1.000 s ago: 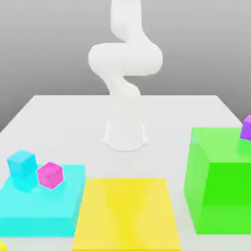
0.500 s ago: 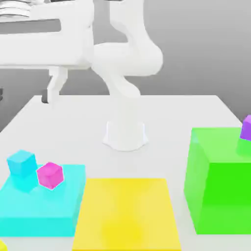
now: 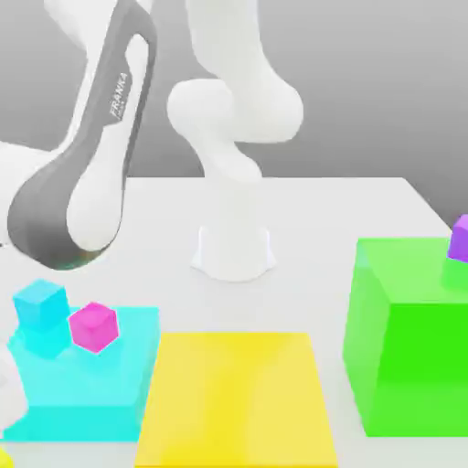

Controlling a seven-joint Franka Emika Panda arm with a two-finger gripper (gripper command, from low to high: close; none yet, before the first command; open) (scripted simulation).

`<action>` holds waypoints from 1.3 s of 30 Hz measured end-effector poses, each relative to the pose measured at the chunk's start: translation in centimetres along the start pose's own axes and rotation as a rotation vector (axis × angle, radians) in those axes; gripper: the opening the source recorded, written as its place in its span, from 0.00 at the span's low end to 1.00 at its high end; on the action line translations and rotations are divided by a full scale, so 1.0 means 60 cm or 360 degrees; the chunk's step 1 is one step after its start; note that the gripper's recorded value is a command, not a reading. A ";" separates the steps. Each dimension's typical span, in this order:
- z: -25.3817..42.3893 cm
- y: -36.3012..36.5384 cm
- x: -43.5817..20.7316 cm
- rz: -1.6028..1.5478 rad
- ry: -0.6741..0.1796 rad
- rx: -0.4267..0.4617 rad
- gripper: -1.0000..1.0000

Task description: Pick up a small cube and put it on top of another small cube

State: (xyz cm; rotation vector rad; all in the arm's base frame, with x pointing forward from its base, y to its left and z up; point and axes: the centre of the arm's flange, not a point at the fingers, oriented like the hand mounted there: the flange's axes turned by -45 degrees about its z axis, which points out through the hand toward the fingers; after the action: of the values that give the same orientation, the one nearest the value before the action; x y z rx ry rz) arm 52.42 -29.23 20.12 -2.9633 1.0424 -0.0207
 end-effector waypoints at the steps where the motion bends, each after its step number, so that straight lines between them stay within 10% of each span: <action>1: 0.028 0.004 0.001 0.0008 -0.0010 -0.0004 0.50; 3: 0.083 0.008 0.000 0.0015 -0.0017 -0.0007 0.50; 4: 0.103 0.009 -0.001 0.0016 -0.0018 -0.0007 0.00; 39: -0.159 0.089 -0.334 0.0256 -0.0020 -0.0003 0.00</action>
State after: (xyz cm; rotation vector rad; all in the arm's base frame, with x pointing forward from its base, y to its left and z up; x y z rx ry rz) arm 33.36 -20.81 29.41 -2.8666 1.2758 -0.0012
